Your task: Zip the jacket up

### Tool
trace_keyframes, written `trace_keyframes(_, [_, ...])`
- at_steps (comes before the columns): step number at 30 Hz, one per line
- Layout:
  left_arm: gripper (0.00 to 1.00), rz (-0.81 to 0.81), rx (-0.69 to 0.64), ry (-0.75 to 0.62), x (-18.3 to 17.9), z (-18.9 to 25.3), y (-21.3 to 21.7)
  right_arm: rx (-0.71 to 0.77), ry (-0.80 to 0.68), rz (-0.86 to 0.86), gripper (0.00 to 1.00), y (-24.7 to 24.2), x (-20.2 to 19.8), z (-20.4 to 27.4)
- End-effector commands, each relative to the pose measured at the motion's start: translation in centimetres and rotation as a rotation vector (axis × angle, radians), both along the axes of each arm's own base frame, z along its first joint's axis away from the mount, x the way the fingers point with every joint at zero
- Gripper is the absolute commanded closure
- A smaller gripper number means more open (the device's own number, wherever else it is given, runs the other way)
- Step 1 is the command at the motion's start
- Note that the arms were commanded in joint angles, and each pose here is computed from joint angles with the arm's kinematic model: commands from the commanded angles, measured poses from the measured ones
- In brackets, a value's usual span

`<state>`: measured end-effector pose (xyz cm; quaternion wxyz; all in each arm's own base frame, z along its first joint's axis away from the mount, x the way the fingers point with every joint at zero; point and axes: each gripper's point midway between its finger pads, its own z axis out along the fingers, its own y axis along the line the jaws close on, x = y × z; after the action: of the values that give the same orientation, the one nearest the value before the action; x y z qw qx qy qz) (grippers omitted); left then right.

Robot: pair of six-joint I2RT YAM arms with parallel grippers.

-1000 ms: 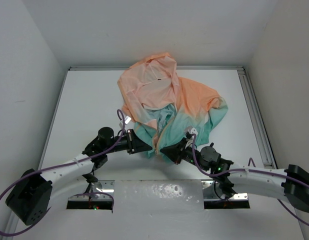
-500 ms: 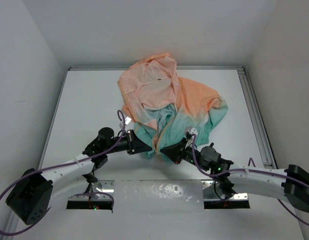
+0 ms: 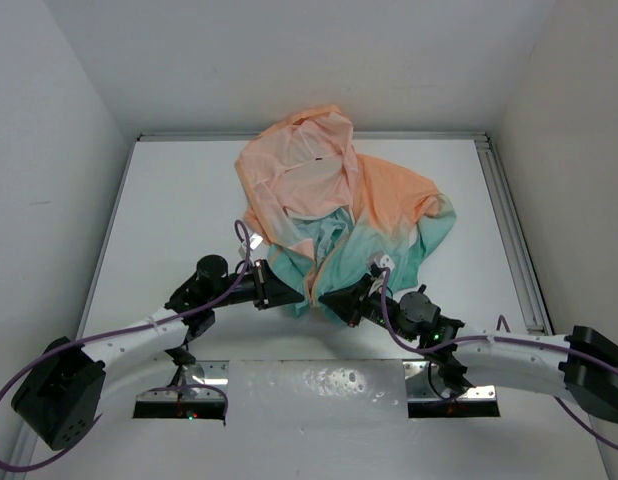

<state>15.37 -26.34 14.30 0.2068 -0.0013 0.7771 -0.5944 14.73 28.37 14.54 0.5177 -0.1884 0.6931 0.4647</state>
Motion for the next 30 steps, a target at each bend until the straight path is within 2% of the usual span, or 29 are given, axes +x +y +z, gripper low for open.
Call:
trace_keyframes(1, [1.00, -0.010, -0.029, -0.047, -0.1, 0.9, 0.1, 0.101, -0.071, -0.017, 1.00, 0.7, 0.7, 4.1])
trace_keyframes(30, [1.00, 0.038, -0.024, -0.095, 1.1, 2.6, 0.2, 0.070, -0.049, -0.006, 1.00, 0.3, 0.3, 3.0])
